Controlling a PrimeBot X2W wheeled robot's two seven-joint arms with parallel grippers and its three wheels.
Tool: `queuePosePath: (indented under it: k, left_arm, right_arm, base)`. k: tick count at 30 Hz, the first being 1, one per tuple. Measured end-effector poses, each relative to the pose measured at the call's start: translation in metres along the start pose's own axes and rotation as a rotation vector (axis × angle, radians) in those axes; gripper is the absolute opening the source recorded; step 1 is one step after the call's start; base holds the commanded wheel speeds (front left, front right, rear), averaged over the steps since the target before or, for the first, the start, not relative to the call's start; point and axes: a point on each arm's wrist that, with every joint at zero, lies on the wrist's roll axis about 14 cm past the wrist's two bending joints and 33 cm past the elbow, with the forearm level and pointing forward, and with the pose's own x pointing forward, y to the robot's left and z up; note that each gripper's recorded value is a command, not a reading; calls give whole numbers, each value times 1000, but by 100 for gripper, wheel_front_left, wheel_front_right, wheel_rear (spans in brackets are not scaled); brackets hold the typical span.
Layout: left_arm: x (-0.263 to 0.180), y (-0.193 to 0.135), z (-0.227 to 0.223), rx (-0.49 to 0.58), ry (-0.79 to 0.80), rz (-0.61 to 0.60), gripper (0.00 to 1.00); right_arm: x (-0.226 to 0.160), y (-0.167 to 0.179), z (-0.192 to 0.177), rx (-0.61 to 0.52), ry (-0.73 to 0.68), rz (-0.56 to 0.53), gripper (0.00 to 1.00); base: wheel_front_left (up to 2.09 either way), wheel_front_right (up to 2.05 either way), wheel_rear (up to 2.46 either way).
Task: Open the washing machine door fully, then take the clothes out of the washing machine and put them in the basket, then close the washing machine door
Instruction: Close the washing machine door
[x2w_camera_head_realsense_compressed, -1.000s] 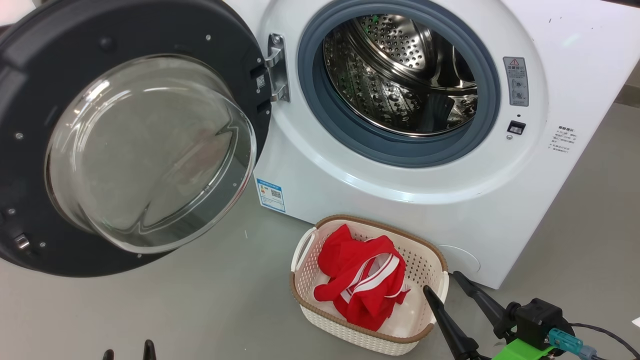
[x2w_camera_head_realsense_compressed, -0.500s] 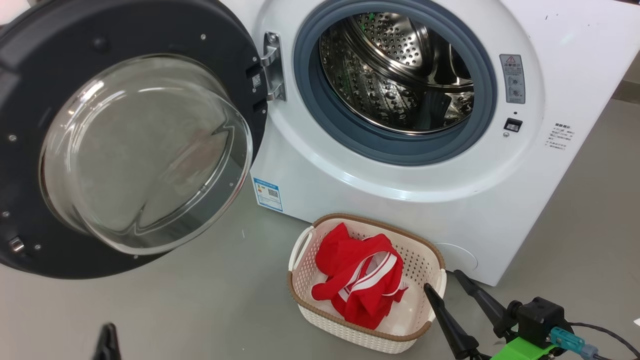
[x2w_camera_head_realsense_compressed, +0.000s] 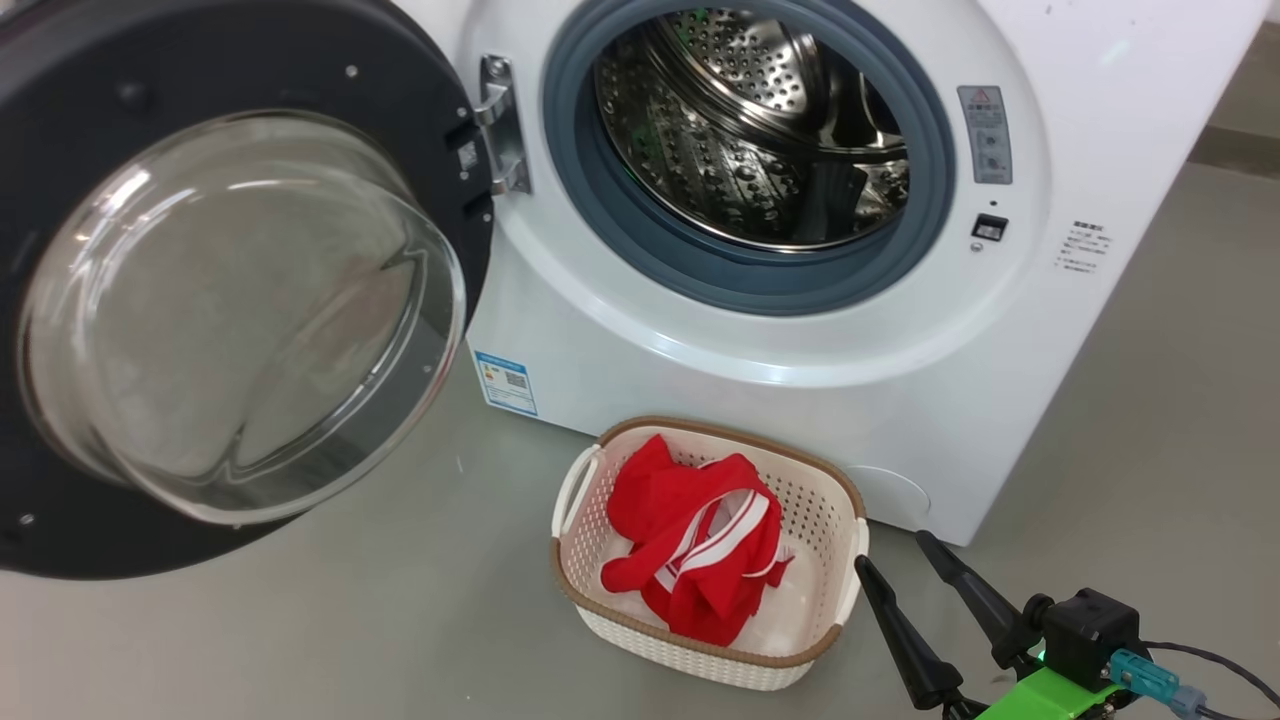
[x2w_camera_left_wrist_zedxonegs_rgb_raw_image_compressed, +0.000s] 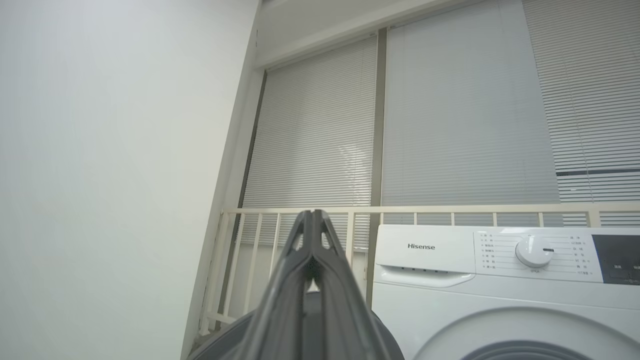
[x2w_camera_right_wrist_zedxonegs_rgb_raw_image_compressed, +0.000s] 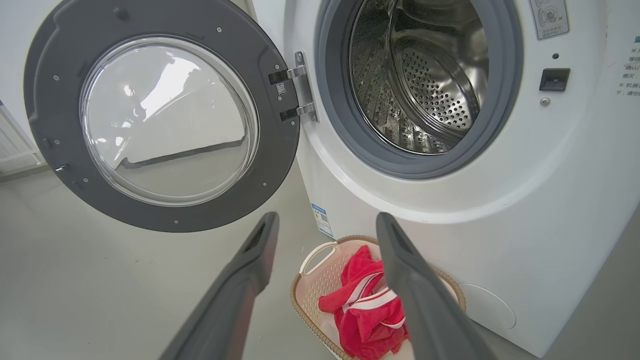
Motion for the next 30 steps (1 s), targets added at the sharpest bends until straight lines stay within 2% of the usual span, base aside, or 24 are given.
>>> queuePosePath:
  k: [5,11,16,20,26,30]
  left_arm:
    - [49,11,18,-65,-114,21,0]
    - [88,38,-6,-157,-68,92,0]
    - [101,79,-57,-314,118,253,0]
    - [103,105,-90,-385,279,354,0]
    - [78,113,-151,-461,656,438,0]
    - [59,115,-171,-472,819,474,0]
  right_arm:
    - [-4,-9,-3,12,3,-29,100]
    - [-6,-20,-8,26,12,-56,100]
    - [-5,-25,-15,39,26,-66,100]
    - [2,-28,-15,45,23,-63,100]
    - [3,-28,-23,48,46,-56,100]
    - [3,-28,-27,52,57,-51,100]
  base:
    - [0,0,0]
    - [0,0,0]
    - [0,0,0]
    - [0,0,0]
    - [0,0,0]
    - [0,0,0]
